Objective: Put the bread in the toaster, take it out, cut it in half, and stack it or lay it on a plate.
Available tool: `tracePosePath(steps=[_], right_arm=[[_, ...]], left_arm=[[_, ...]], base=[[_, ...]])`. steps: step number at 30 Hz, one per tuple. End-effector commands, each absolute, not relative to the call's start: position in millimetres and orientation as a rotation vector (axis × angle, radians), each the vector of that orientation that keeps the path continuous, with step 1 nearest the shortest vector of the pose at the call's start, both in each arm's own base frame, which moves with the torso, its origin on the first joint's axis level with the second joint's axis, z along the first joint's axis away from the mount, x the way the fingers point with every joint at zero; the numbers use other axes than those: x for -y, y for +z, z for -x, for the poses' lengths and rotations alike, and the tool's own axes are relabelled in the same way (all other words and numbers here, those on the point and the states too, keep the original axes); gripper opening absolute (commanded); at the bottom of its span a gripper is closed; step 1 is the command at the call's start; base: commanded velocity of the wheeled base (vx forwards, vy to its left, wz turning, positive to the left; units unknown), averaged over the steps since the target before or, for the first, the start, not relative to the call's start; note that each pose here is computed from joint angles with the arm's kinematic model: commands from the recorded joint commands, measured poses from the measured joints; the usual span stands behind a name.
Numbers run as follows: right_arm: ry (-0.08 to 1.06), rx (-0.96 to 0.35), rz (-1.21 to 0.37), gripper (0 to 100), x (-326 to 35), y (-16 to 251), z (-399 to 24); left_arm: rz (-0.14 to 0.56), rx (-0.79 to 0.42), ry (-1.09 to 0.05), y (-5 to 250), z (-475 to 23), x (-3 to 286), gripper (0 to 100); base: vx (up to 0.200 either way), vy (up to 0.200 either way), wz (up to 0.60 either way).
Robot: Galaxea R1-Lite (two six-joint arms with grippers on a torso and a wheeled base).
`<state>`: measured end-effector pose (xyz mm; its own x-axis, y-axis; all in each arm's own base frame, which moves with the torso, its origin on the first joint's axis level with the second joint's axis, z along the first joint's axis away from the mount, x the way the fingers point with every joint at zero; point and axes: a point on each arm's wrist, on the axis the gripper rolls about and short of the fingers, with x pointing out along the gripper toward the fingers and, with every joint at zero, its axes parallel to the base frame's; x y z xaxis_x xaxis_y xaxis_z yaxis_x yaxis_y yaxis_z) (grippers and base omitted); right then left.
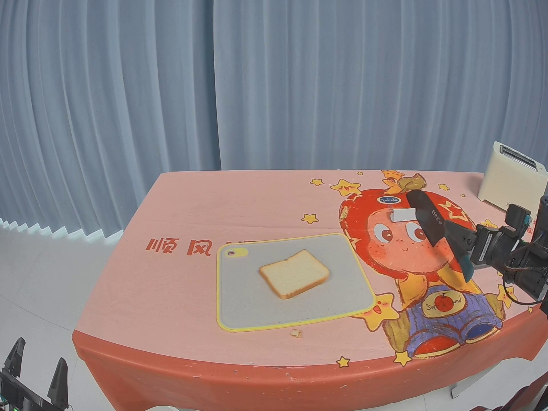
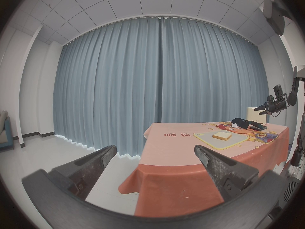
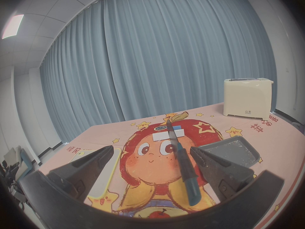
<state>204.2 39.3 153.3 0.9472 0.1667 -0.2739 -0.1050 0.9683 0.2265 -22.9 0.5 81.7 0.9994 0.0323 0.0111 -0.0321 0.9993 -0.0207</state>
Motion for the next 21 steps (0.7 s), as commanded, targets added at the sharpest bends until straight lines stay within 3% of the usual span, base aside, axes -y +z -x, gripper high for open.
tracePosePath(steps=[1, 6, 21], right_arm=[[0.152, -0.307, -0.21, 100, -42.4, 151.2, -205.2], [0.174, -0.312, -0.206, 100, -47.4, 150.4, -205.4], [0.17, -0.268, -0.209, 100, -52.6, 162.6, -211.4]], left_arm=[[0.02, -0.003, 0.032, 76.7, 21.9, -0.5, 100], [0.02, -0.001, 0.031, 76.9, 21.9, -0.5, 100], [0.02, -0.001, 0.031, 76.9, 21.9, -0.5, 100]], base=[[0.0, -0.2, 0.0], [0.0, -0.2, 0.0], [0.0, 0.0, 0.0]])
